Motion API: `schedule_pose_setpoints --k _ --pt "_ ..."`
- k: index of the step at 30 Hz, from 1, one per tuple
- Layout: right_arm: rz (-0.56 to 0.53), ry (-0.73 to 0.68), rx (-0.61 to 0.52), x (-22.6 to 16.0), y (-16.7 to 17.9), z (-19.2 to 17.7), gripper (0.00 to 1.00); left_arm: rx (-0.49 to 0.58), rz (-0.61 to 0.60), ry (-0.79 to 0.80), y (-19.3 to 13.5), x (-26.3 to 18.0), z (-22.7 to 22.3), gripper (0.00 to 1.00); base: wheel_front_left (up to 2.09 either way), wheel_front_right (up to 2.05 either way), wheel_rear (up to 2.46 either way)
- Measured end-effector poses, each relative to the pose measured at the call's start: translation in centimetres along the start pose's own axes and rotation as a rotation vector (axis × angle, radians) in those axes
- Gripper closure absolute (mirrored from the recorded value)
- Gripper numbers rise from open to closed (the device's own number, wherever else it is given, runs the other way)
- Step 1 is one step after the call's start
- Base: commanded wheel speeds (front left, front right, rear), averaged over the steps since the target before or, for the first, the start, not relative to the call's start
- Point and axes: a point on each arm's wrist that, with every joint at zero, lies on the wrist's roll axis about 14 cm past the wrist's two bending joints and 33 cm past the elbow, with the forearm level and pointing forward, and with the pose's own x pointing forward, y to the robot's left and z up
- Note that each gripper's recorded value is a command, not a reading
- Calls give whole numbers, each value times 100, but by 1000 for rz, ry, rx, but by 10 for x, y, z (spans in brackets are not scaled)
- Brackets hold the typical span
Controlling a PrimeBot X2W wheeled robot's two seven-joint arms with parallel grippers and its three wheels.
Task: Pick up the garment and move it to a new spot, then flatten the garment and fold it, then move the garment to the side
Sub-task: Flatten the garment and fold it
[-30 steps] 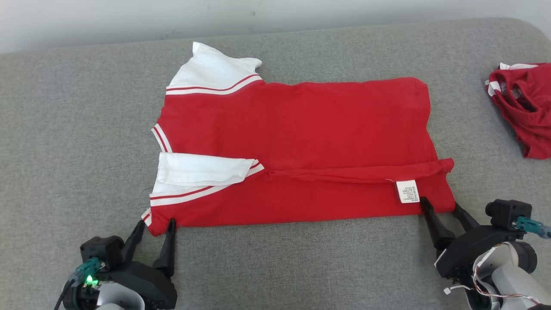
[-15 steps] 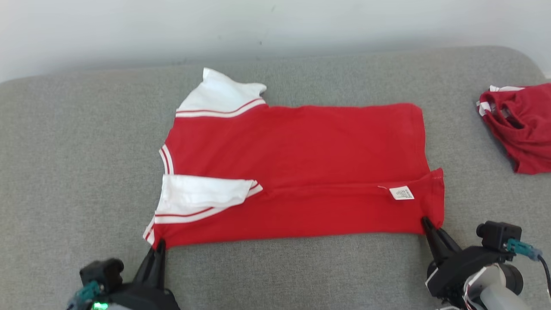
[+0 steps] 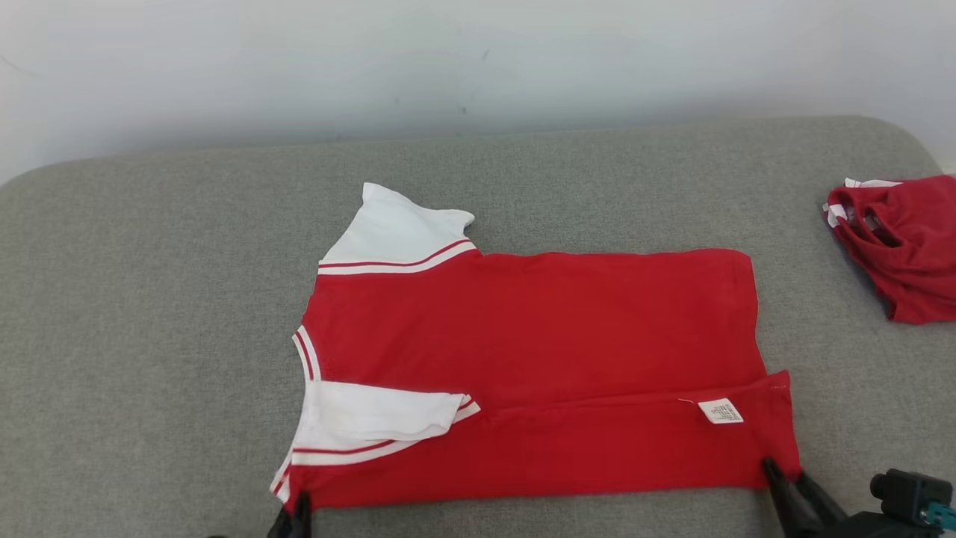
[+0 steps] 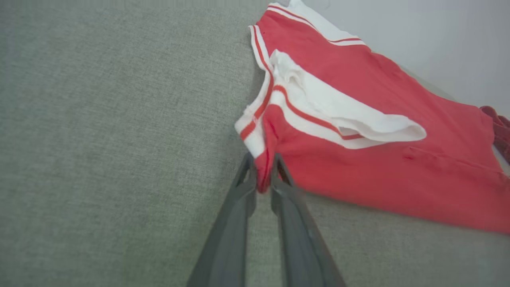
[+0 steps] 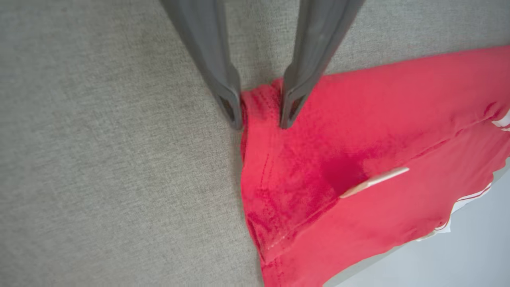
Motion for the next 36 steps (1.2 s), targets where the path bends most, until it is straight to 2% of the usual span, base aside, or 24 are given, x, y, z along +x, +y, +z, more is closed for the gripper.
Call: schedule_pose_setpoints --k 1,2,7,14,21,29,36 --pt "-7 -1 7 -2 -2 -1 0 3 -1 -5 -1 -1 1 14 0 0 0" --pt "-10 -11 6 -3 -3 1 0 -2 -7 -17 -4 0 4 0 0 0 0" --pt "19 -123 -14 -3 10 24 0 17 -19 -92 -11 1 26 0 0 0 0" --pt "50 -327 -73 -15 25 73 0 78 -28 -276 -14 -1 83 0 0 0 0" --pt "110 -506 -120 -36 61 110 0 218 -17 -406 -11 -9 122 0 0 0 0" --pt "136 -611 -204 -58 85 126 0 291 -27 -448 -14 -18 132 0 0 0 0" --pt "113 -611 -217 -65 85 119 0 308 -2 -442 -4 -29 127 0 0 0 0"
